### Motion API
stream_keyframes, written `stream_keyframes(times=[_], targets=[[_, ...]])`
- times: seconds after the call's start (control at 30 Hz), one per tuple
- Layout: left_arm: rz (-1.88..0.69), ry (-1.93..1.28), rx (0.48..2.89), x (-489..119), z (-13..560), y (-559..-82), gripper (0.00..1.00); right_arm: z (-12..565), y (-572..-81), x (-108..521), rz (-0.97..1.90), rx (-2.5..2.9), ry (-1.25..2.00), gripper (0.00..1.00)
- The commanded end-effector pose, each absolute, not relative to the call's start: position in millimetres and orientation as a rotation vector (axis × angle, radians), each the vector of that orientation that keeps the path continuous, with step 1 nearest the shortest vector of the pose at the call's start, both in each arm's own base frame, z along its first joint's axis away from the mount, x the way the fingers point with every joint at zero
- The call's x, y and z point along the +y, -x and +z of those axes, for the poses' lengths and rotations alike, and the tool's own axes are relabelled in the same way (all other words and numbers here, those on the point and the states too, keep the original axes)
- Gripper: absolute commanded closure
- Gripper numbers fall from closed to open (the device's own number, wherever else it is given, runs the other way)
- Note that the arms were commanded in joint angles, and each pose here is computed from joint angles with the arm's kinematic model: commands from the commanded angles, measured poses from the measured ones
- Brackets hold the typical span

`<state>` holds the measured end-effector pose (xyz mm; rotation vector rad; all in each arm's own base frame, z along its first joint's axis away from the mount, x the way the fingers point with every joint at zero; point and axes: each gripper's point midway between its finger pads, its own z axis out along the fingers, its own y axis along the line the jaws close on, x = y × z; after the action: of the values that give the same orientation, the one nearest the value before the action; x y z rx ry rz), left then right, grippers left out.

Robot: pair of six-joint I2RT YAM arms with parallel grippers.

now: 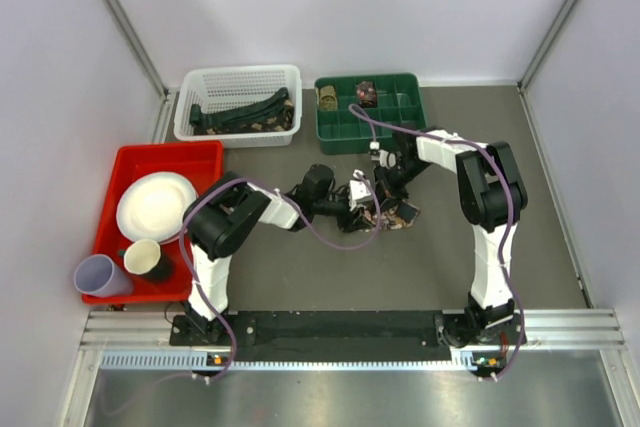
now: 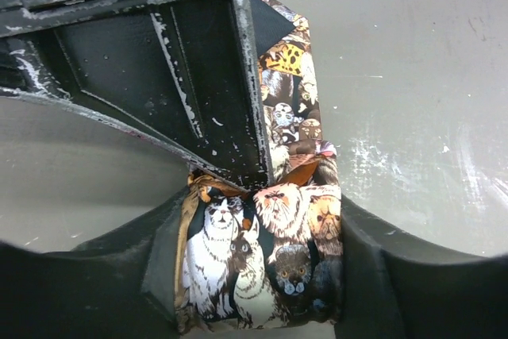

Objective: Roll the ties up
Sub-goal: Roll the tie at the center of the board.

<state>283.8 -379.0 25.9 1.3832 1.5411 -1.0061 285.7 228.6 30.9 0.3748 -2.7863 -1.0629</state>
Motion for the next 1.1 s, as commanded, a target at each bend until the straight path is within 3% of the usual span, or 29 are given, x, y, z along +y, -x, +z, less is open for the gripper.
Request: stream_keyframes(times=[0.0,0.07,0.17,0.3,0.37,0.53,0.73,0.93,1.03,1.07], targets=[[-1.029,-1.413,1.684,-365,7,-271,0.54,-38,-304,208,-0.742,-2.950,-0.567,1.00],[-0.998,-1.451,1.690,-363,4,-273,0.66,-28,-304,212,-0.787,-2.935,-0.563,1.00],[-0.954,-1.523,1.740,-355,-6,-268,0.73,2,-310,217,-0.913,-2.922,-0.527,0.86],[-0.896,-1.603,1.804,-343,-21,-263,0.78,41,-310,215,-1.081,-2.879,-0.468,0.61],[-0.882,-1.643,1.819,-341,-26,-259,0.79,56,-305,216,-1.172,-2.842,-0.443,0.55],[-0.839,-1.698,1.823,-342,-32,-258,0.79,84,-289,230,-1.393,-2.736,-0.383,0.54],[-0.838,-1.725,1.850,-341,-37,-254,0.78,87,-282,243,-1.465,-2.674,-0.360,0.53],[-0.840,-1.728,1.854,-343,-36,-255,0.76,61,-280,236,-1.280,-2.733,-0.413,0.60],[-0.844,-1.718,1.872,-344,-37,-255,0.74,44,-278,228,-1.187,-2.748,-0.428,0.83],[-0.844,-1.714,1.877,-344,-37,-255,0.73,41,-278,225,-1.165,-2.757,-0.451,0.98]])
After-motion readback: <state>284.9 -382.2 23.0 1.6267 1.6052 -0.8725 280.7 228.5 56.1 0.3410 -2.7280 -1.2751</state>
